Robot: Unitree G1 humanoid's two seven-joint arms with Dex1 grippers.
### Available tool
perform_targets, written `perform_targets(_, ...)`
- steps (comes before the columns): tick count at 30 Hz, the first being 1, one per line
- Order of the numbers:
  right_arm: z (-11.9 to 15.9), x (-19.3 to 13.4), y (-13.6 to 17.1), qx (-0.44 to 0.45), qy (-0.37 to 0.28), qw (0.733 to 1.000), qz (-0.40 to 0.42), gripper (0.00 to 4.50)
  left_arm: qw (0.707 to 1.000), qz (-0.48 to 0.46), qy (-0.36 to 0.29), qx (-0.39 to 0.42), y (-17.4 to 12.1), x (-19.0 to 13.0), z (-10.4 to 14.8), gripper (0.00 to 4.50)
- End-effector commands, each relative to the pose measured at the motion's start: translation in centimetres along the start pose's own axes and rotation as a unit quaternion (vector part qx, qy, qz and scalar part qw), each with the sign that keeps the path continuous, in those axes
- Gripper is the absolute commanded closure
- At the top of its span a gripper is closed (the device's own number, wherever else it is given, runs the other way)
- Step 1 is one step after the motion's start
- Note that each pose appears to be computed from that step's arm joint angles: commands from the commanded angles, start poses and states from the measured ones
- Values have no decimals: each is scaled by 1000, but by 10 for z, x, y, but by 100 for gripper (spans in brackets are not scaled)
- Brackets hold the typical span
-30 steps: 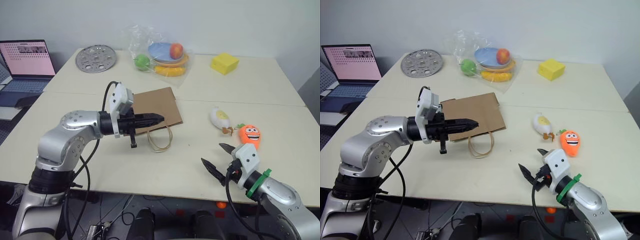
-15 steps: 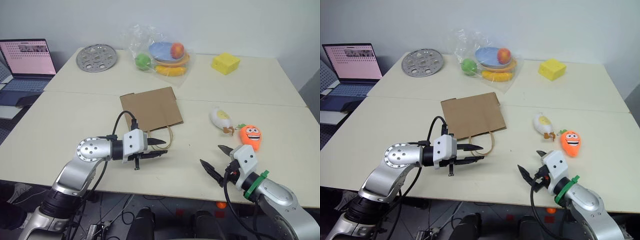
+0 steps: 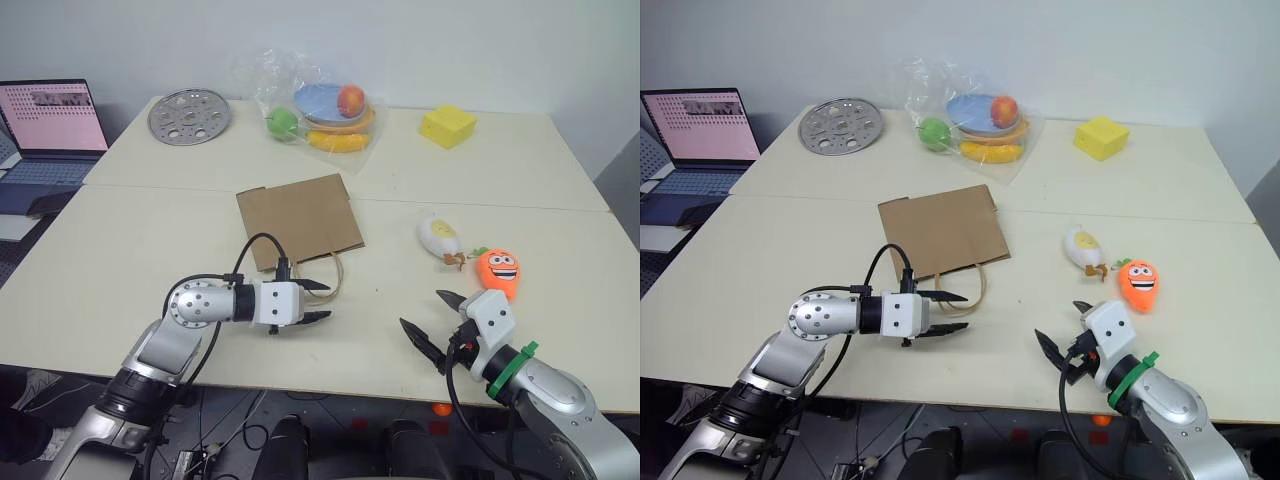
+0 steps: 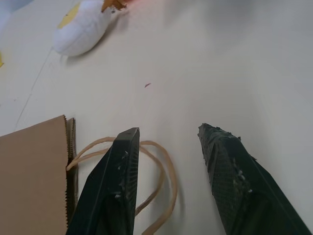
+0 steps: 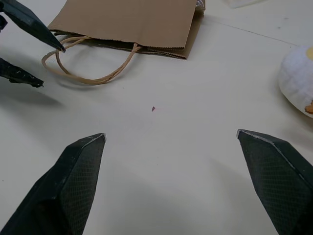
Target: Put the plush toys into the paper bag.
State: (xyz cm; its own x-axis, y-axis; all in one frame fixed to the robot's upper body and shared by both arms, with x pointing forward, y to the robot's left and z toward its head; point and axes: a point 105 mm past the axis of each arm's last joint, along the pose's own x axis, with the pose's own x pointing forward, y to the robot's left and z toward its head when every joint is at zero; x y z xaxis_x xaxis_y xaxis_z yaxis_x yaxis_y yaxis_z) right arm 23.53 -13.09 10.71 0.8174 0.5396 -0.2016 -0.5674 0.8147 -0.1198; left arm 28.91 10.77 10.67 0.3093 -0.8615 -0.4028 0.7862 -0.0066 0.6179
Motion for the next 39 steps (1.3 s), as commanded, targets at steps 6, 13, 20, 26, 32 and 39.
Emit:
perform_targets(6,13,-2,1,-10,-21,1000,-4,0,999,-1,22,43,1,-2,-10,242)
perform_targets(13,14,-1,2,-10,-21,1000,-3,0,997,22,39,59,10,-2,-18,260)
perform_targets(20,13,-1,2,-11,-20,1000,-2,0,999,27,-2,44,12,-1,-6,447)
perform_targets(26,11,-2,2,-10,-18,1000,-1,0,997,38,-64,-34,21,-2,14,447)
perform_targets(32,13,0,3,-9,-20,1000,1,0,939,9,-120,-322,51,-27,32,447)
perform_targets(39,15,4,6,-10,-24,1000,11,0,924,1,-117,-364,59,-39,30,447)
